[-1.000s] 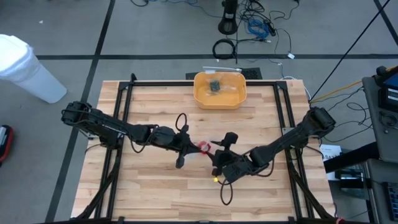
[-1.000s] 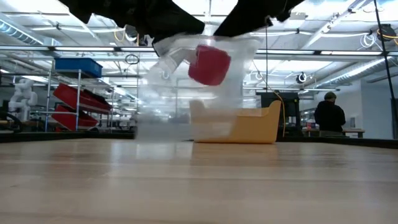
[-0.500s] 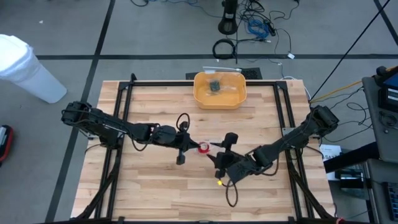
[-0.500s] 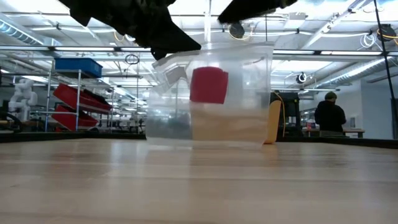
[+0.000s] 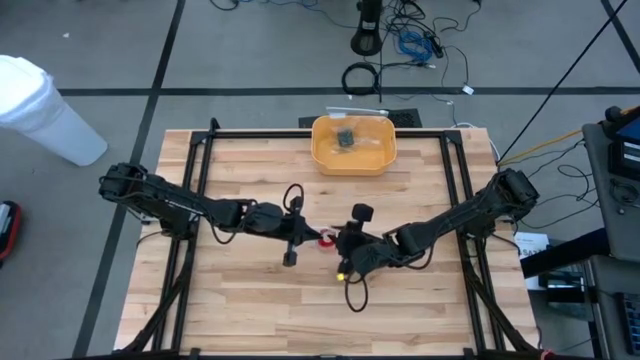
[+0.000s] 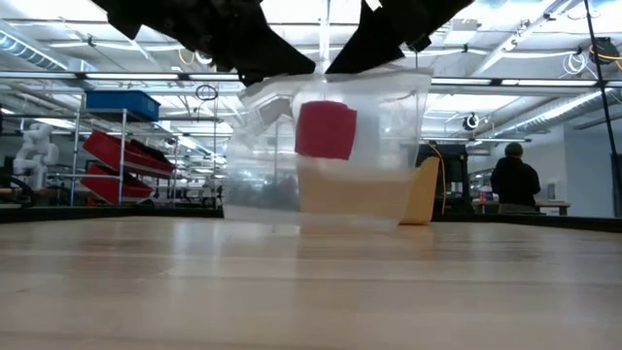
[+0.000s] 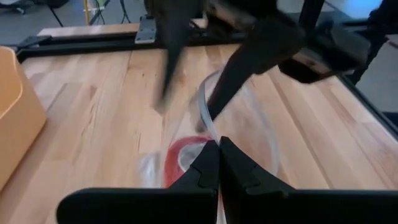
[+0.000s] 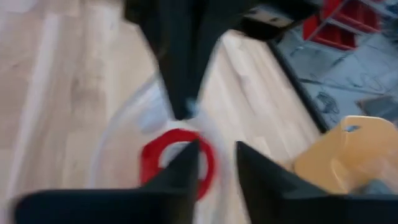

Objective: Roll bandage
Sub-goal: Close the transparent zip bag

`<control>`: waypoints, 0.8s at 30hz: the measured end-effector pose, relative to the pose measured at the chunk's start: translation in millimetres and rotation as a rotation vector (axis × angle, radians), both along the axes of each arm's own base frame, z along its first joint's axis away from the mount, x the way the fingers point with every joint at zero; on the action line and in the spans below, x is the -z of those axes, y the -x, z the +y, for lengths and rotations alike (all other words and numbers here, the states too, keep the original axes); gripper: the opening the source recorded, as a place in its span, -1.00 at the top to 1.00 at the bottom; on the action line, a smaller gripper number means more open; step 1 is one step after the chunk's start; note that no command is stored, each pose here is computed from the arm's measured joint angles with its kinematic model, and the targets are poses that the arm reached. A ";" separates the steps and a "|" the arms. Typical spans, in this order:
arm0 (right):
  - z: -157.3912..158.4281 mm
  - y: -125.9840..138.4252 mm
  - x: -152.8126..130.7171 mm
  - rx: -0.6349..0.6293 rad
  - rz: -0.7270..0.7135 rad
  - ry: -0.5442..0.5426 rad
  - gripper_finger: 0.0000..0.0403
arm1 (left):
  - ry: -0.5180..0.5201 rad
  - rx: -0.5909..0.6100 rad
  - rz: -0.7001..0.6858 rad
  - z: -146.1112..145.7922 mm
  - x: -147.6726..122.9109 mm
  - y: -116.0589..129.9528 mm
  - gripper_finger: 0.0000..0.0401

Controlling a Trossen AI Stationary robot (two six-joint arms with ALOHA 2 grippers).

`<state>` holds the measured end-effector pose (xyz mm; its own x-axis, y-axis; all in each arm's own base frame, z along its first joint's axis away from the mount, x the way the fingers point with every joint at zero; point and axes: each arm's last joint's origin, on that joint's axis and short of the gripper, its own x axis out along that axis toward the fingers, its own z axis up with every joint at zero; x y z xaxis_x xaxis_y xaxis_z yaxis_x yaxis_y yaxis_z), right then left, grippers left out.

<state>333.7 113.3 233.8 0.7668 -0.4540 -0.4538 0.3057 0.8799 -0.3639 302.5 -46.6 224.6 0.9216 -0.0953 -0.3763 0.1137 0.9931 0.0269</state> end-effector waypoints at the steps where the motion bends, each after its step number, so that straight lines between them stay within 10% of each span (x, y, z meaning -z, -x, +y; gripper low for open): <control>1: 0.5 -0.1 0.4 -0.019 0.007 -0.014 0.54 | 0.003 0.000 -0.009 -0.1 -0.8 -0.3 1.00; 4: 1.5 -0.3 0.9 -0.058 0.027 -0.018 0.92 | 0.007 0.006 -0.026 -2.0 -2.4 -0.6 1.00; 12: 1.4 -0.2 -0.2 -0.031 -0.002 -0.057 1.00 | 0.043 0.038 -0.070 -3.9 -12.1 2.7 0.91; 24: -1.9 0.6 -3.7 0.043 -0.065 -0.134 1.00 | -0.001 0.072 -0.068 -0.2 -43.5 35.0 0.19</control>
